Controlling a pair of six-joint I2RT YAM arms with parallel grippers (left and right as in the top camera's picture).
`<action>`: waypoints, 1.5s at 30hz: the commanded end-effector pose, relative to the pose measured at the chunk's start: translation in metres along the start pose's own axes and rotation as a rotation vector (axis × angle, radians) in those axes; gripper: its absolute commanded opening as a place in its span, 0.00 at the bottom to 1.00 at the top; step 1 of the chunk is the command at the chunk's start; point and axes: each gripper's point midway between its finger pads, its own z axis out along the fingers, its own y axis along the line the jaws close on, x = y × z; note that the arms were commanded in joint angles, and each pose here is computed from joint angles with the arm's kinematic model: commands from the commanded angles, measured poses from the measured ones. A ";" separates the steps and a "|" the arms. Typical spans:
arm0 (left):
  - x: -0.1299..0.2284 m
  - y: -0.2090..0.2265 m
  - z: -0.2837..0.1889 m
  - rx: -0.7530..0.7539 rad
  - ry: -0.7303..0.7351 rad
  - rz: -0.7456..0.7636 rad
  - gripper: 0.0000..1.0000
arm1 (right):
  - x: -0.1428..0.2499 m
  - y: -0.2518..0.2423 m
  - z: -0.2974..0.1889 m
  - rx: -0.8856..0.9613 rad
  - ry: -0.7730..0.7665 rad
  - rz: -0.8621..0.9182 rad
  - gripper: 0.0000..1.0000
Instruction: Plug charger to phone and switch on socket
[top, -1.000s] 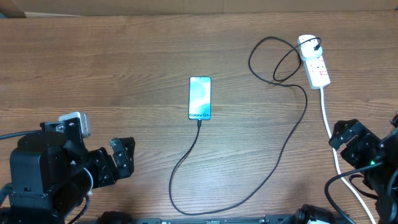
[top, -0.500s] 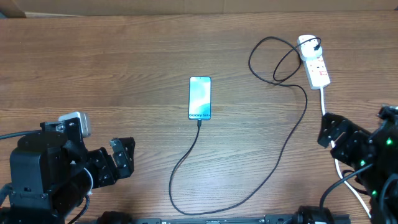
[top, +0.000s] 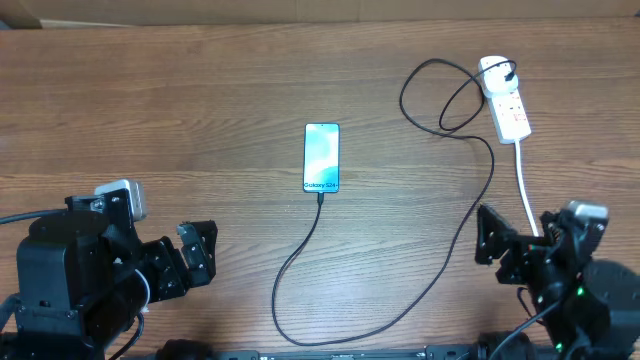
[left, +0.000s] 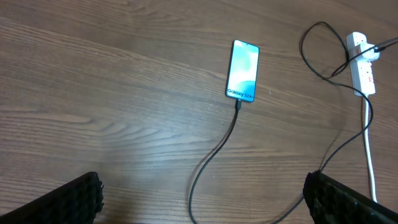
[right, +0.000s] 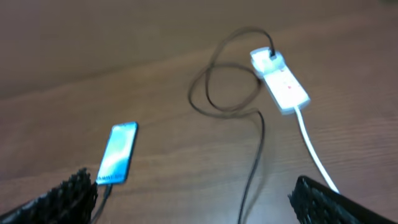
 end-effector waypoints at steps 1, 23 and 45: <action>-0.001 0.001 0.001 -0.010 -0.001 -0.005 0.99 | 0.009 0.010 0.002 -0.075 -0.048 -0.065 1.00; -0.001 0.002 0.001 -0.011 0.000 -0.005 0.99 | 0.033 0.016 0.040 -0.210 -0.319 -0.154 1.00; -0.001 0.002 0.001 -0.011 0.000 -0.005 0.99 | 0.038 0.024 0.055 -0.264 -0.505 -0.340 1.00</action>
